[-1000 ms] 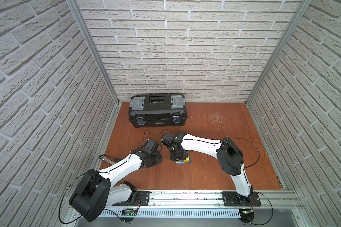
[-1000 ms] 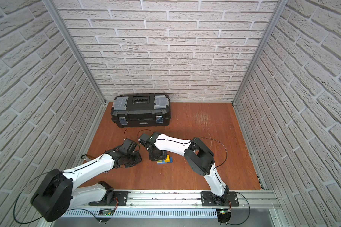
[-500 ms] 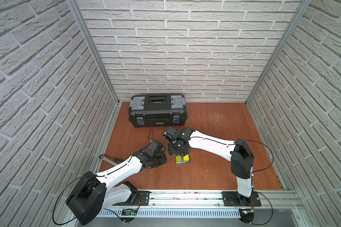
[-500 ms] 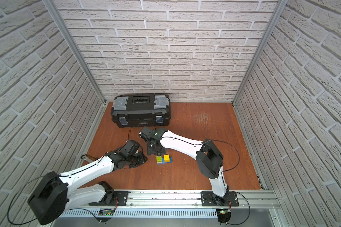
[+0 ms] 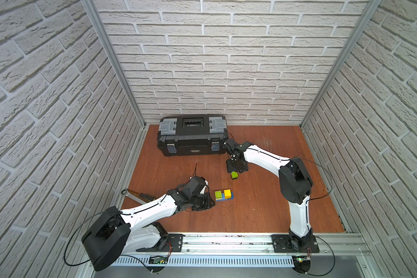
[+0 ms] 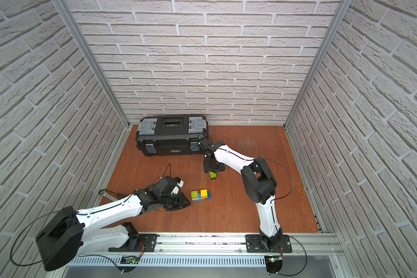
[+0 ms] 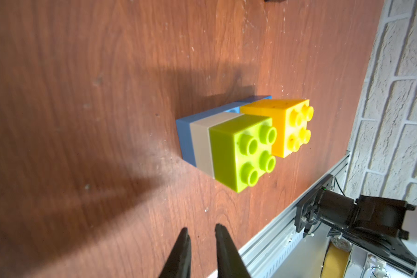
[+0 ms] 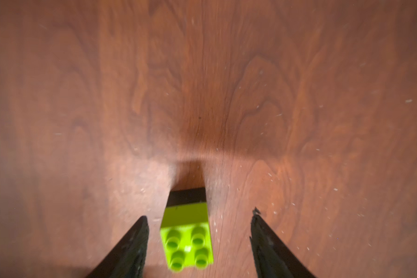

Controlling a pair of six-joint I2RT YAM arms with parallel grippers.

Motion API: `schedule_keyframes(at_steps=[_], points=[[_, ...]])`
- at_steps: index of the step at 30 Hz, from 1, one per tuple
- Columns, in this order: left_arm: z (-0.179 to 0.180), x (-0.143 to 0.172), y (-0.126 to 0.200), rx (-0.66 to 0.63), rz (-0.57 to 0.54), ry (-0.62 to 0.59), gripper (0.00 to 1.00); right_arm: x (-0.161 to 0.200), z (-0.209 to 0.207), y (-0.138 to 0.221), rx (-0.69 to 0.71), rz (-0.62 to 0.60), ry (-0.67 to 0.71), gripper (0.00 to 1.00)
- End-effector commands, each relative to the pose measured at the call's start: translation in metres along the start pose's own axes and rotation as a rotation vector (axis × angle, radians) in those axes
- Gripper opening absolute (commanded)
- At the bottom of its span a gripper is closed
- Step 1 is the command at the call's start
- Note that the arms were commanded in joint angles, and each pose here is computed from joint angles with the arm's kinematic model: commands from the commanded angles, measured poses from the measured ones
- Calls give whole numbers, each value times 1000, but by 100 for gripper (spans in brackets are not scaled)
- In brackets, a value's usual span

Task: Assemble the number 4 with lego
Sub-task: Pick up the lego brick from the center of the board.

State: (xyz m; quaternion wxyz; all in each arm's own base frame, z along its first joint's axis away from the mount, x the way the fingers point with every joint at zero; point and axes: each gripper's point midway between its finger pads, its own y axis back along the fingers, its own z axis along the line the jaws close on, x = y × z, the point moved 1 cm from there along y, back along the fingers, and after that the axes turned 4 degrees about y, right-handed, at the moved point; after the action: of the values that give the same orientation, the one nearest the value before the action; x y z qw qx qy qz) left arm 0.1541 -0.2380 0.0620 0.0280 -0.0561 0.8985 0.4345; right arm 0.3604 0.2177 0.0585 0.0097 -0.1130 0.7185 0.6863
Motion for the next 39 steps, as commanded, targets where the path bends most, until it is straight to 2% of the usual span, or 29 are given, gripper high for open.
schedule_keyframes(at_steps=[1, 4, 14, 19, 30, 36, 39], points=[[-5, -8, -8, -19, 2, -37, 21, -2, 11, -1, -53, -21, 55, 63], [-6, -11, -14, -39, 16, -37, 20, 1, 10, -9, -48, -6, 52, 60], [17, -36, -22, -288, -6, -54, 18, 19, -2, -12, -1, 12, 46, 32], [23, -47, -32, -332, -14, -57, 16, 37, -5, 8, 11, 1, 50, 30], [8, -74, -50, -277, -30, -68, 17, 95, 12, 14, -5, 25, 33, 25], [20, -83, -43, -307, -44, -31, 16, 108, 15, 1, -5, 52, 38, 23], [38, -77, -29, -373, -44, 5, 16, 114, 26, 4, -20, 55, 63, 22]])
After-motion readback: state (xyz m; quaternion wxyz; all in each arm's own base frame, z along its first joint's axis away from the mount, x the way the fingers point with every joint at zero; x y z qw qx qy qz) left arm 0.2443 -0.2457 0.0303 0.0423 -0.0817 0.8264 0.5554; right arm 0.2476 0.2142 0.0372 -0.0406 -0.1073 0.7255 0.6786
